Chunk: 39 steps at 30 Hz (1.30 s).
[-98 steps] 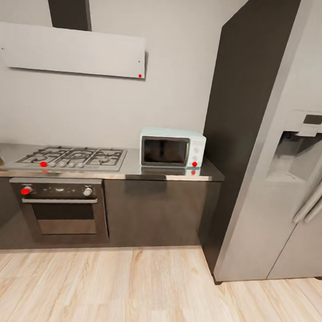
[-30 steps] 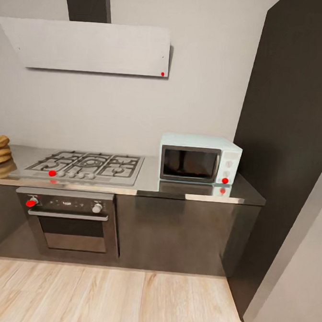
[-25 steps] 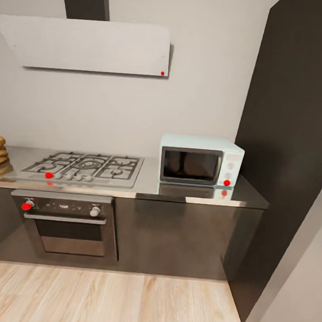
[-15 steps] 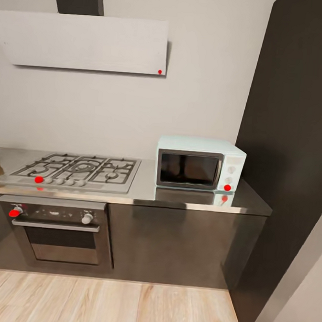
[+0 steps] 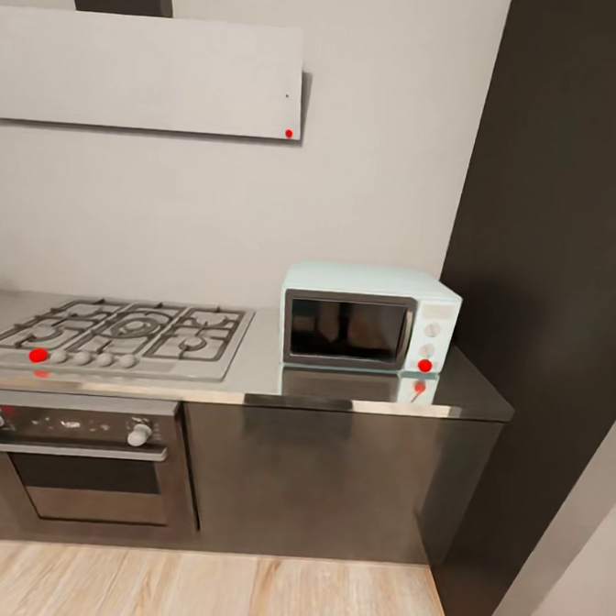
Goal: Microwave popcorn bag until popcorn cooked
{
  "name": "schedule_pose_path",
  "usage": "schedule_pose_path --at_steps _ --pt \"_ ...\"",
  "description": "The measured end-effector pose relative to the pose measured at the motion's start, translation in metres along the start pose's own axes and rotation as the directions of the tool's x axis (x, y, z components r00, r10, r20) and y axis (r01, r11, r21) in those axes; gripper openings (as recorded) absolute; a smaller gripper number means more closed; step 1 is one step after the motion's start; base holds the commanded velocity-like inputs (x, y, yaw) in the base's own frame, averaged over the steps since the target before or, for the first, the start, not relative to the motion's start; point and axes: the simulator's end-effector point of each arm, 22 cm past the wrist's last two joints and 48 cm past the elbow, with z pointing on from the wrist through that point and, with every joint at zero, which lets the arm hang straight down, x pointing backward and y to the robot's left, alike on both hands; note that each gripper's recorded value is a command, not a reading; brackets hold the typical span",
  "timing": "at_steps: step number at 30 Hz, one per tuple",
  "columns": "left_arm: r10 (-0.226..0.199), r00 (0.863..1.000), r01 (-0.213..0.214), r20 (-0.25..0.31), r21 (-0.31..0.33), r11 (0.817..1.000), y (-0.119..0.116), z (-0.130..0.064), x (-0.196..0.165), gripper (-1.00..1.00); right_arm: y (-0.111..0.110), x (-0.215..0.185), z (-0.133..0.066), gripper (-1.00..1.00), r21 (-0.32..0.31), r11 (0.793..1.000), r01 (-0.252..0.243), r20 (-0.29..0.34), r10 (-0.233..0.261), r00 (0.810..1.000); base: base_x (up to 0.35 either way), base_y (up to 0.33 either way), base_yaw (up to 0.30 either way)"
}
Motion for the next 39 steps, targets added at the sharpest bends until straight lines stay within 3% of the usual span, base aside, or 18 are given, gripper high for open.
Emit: schedule_pose_path --at_steps 25,39 --pt "-0.003 1.0 0.003 0.001 -0.003 1.0 0.0013 0.0 -0.0003 1.0 -0.0012 0.0003 0.0 1.0 0.001 1.0 0.0 -0.002 0.0 1.0 0.018 -0.032 -0.032" --pt "-0.003 1.0 0.003 0.001 -0.002 1.0 0.0008 0.0 -0.0003 1.0 -0.0049 0.0004 0.0 1.0 0.006 1.0 0.0 -0.002 0.0 1.0 0.001 -0.002 0.081"
